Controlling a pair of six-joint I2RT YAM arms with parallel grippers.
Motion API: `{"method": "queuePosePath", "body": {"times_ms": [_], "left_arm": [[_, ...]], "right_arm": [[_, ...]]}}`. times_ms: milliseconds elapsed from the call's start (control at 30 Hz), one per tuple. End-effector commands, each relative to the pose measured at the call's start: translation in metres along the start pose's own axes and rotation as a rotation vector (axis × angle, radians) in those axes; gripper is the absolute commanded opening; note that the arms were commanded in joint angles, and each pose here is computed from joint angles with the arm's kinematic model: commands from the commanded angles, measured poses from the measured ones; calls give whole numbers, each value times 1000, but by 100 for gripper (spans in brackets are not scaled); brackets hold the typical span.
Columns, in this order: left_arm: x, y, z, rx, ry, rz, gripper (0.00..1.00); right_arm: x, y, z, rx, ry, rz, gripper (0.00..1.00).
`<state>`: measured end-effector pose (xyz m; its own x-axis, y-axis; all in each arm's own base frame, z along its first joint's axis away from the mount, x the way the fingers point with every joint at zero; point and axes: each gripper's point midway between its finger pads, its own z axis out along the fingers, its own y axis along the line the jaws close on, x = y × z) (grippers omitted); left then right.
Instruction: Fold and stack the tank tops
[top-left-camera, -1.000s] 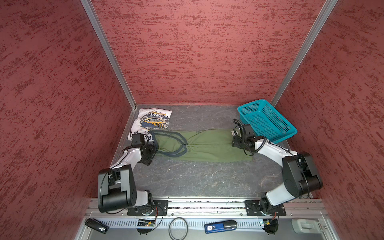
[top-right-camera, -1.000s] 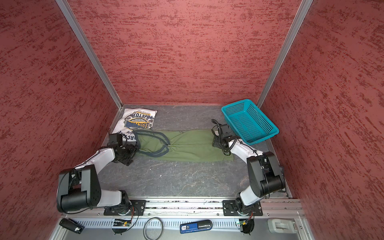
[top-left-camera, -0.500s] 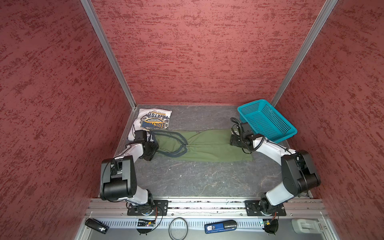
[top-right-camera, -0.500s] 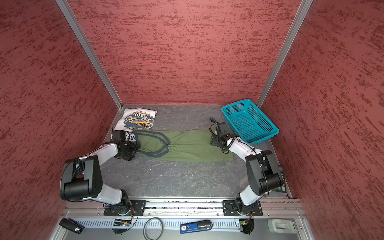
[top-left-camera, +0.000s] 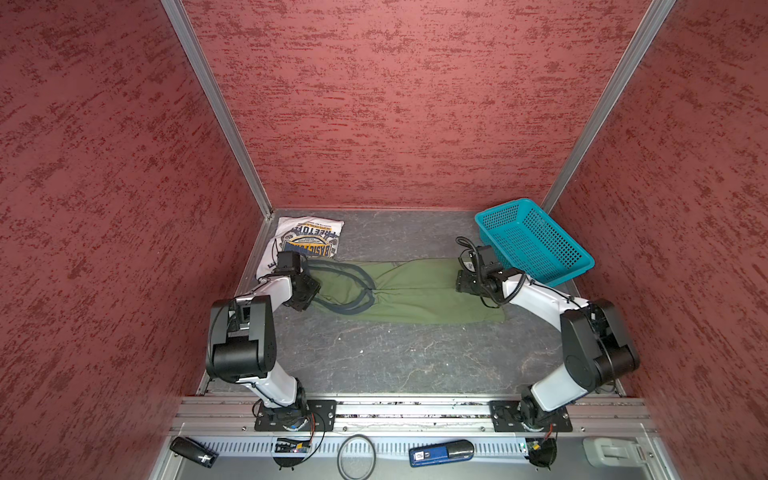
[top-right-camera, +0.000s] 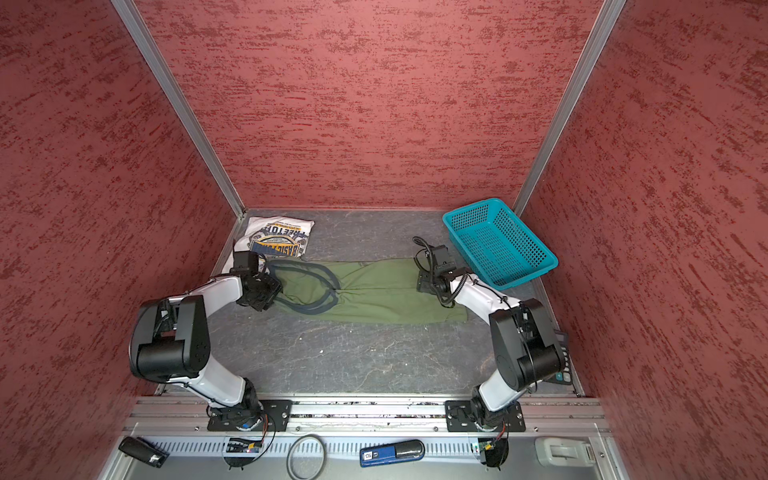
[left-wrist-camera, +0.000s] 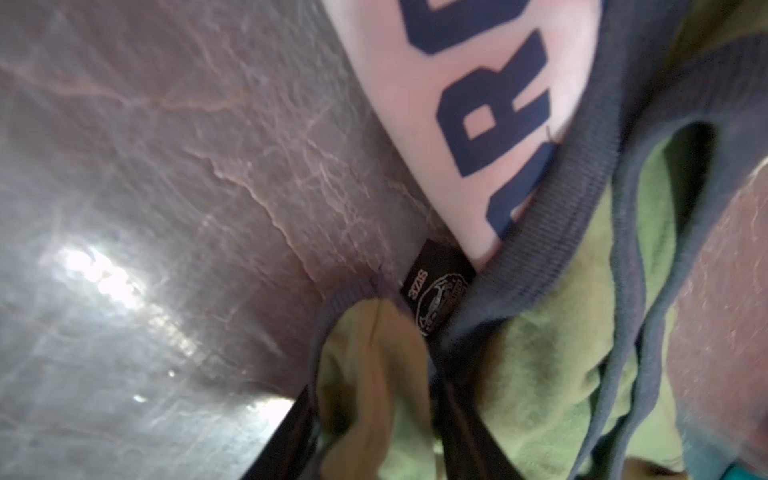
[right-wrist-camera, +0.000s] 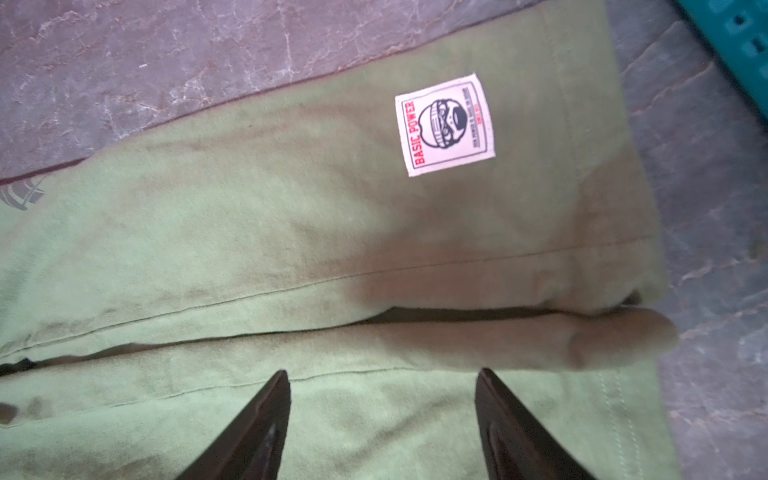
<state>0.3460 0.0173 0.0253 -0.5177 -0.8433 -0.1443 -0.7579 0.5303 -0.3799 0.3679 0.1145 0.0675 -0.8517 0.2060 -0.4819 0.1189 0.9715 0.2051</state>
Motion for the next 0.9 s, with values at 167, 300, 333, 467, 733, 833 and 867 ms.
{"method": "queuePosePath", "body": {"times_ms": [167, 300, 333, 467, 733, 833, 867], "left_arm": [[10, -2, 3, -28, 10, 40, 24], [12, -9, -4, -17, -8, 64, 23], [13, -12, -6, -13, -13, 71, 23], [16, -27, -13, 18, -18, 101, 23], [26, -74, -20, 64, -20, 183, 24], [32, -88, -16, 61, -13, 213, 24], [33, -92, -15, 65, -10, 220, 24]], "right_arm": [[23, -43, 8, 175, 67, 65, 72], [57, -46, 18, 154, 152, 109, 71], [65, -50, 19, 169, 172, 114, 71], [89, -55, 18, 182, 237, 133, 69], [160, -57, -7, 261, 368, 179, 67], [174, -52, -23, 205, 355, 234, 69], [178, -54, -28, 207, 358, 276, 68]]}}
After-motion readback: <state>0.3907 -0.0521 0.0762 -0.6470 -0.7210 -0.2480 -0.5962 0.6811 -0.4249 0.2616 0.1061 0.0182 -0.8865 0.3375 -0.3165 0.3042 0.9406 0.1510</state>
